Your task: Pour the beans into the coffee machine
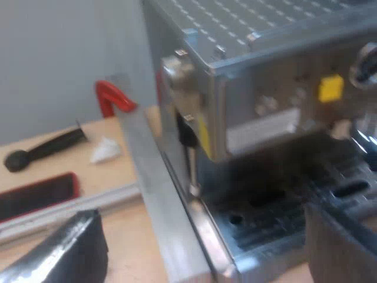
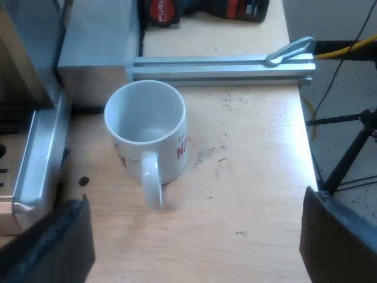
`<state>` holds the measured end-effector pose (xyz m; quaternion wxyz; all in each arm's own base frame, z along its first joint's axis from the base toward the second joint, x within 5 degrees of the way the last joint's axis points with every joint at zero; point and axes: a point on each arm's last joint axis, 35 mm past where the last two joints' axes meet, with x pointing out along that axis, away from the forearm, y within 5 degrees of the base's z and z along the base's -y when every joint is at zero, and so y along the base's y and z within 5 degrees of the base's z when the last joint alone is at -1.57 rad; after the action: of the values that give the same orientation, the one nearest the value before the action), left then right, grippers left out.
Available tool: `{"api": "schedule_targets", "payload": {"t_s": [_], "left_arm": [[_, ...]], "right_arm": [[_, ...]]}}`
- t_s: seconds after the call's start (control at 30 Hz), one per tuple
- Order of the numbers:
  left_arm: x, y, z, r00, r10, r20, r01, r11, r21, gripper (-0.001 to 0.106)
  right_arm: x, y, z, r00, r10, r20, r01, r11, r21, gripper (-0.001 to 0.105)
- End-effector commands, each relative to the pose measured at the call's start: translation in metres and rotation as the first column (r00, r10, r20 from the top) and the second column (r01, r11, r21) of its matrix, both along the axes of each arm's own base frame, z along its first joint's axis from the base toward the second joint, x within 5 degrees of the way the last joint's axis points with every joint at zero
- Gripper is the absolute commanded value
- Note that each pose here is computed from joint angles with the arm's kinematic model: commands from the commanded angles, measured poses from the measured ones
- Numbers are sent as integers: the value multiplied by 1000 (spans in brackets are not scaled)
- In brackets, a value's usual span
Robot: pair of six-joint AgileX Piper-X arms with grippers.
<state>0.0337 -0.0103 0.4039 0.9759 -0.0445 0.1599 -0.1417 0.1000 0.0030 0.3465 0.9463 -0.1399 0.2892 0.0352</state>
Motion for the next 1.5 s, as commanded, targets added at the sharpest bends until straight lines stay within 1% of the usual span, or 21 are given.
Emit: {"api": "schedule_targets", "payload": {"t_s": [0.03, 0.13, 0.2, 0.23, 0.3, 0.33, 0.4, 0.5, 0.53, 0.6, 0.63, 0.7, 0.8, 0.87, 0.93, 1.13, 1.2, 1.27, 1.33, 1.43, 1.5], "left_arm": [[-15, 0, -2, 999, -34, -1, 34, 999, 2, 72], [-29, 2, -3, 999, -32, 30, 32, 999, 4, 72], [-44, 4, -4, 996, -18, 82, 18, 1000, 3, 72], [-48, 5, -4, 995, -16, 96, 16, 1000, -2, 72], [-66, 7, -6, 989, -12, 147, 14, 1000, -11, 72], [-69, 7, -7, 988, -12, 152, 14, 1000, -11, 72], [-84, 9, -13, 985, -12, 173, 15, 1000, -13, 72], [-85, 9, -19, 993, -13, 118, 14, 1000, -8, 72], [-85, 9, -21, 995, -12, 104, 13, 1000, -9, 72], [-87, 9, -26, 999, -3, 50, 5, 999, -37, 72], [-87, 9, -27, 999, -1, 36, 2, 999, -42, 72], [-89, 9, -31, 1000, 14, -21, -16, 996, -82, 72], [-93, 9, -34, 997, 28, -77, -37, 993, -113, 72], [-94, 9, -34, 996, 19, -82, -29, 992, -120, 72], [-97, 9, -31, 997, 16, -70, -25, 992, -127, 72], [-93, 9, -31, 998, 24, -56, -31, 992, -122, 72], [-85, 9, -31, 999, 46, -20, -48, 992, -121, 72], [-71, 8, -32, 998, 53, 33, -49, 991, -127, 72], [-64, 7, -34, 997, 53, 58, -45, 990, -131, 72], [-48, 5, -41, 995, 47, 91, -34, 990, -137, 72], [-39, 4, -48, 996, 36, 85, -24, 990, -138, 72]], "right_arm": [[-12, -1, -2, 999, -12, 37, 13, 1000, -7, 74], [-24, -2, 0, 996, -13, 83, 13, 1000, -5, 74], [-37, -3, 4, 990, -13, 142, 13, 1000, -1, 74], [-39, -3, 5, 988, -12, 152, 12, 1000, -2, 74], [-51, -3, 7, 980, -12, 198, 12, 1000, 1, 74], [-56, -3, 8, 977, -12, 214, 12, 1000, 1, 74], [-68, -4, 9, 966, -9, 260, 8, 1000, 5, 74], [-85, -5, 10, 948, -11, 318, 9, 1000, 8, 74], [-87, -5, 10, 946, -11, 324, 8, 1000, 8, 74], [-98, -5, 7, 939, -10, 344, 7, 1000, 10, 74], [-101, -5, 6, 938, -10, 345, 7, 1000, 10, 74], [-107, -6, 2, 944, -8, 330, 7, 1000, 5, 74], [-108, -6, -2, 956, -4, 294, 5, 1000, -2, 74], [-113, -7, -2, 964, -21, 265, 24, 1000, -9, 74], [-113, -7, -2, 964, -21, 265, 24, 1000, -9, 74], [-108, -6, -4, 962, -10, 273, 12, 1000, -4, 74], [-103, -5, -6, 958, -7, 285, 8, 1000, -2, 74], [-93, -5, -12, 950, -8, 313, 8, 1000, 0, 74], [-87, -5, -16, 948, -5, 317, 5, 1000, 1, 74], [-79, -4, -29, 957, 1, 291, -2, 1000, 1, 74], [-75, -3, -37, 964, 13, 266, -15, 1000, 5, 74]]}}
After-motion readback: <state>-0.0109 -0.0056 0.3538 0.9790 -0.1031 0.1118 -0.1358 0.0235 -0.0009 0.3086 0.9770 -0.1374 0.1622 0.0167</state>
